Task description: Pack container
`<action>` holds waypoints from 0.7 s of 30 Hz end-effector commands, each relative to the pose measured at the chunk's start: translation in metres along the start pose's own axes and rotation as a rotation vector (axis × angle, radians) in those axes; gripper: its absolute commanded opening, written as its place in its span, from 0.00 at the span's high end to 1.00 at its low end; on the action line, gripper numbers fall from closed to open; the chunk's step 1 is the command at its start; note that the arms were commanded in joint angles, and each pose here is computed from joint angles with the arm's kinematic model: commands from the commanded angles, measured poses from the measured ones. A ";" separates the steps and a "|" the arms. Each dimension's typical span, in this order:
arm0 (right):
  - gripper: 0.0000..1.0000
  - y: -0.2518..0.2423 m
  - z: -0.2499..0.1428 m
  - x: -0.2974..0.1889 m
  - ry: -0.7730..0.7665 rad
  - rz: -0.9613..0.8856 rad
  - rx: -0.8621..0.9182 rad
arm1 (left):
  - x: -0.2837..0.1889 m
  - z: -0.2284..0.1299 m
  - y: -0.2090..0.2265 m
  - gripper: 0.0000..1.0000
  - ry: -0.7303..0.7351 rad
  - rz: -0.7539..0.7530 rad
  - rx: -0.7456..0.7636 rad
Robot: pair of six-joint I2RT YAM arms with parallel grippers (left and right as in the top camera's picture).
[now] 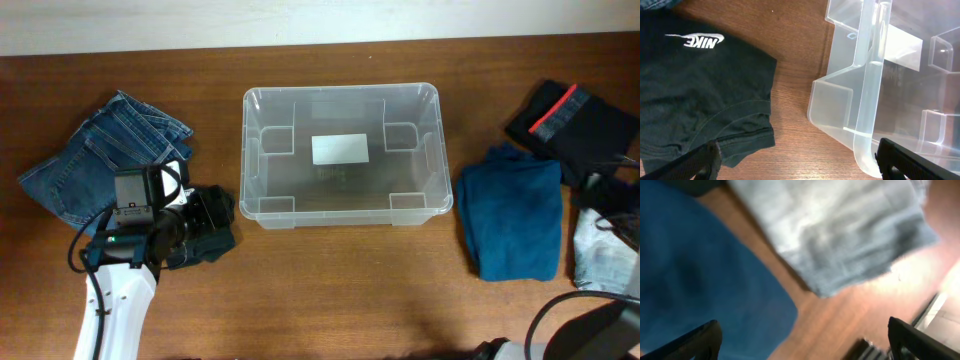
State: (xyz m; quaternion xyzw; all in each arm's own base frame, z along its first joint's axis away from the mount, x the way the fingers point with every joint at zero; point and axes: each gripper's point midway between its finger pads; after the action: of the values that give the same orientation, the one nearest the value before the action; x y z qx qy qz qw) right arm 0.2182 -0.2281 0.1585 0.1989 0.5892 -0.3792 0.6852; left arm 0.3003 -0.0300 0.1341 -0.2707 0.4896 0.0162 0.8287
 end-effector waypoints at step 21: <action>0.02 -0.058 -0.064 0.095 0.038 0.565 0.666 | -0.001 0.001 -0.001 0.01 -0.005 0.003 0.020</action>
State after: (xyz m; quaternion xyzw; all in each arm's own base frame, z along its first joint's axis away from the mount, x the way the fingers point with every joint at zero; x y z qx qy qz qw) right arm 0.1280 -0.2531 0.0698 0.5689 0.3792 -0.3691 0.6296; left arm 0.3004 -0.0300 0.1342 -0.2707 0.4895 0.0161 0.8288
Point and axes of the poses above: each gripper's point midway between its finger pads, its own x axis out along the fingers, its own y axis along the line the jaws close on, z = x × y, and after that the axes turned 8 degrees about -x, right-handed
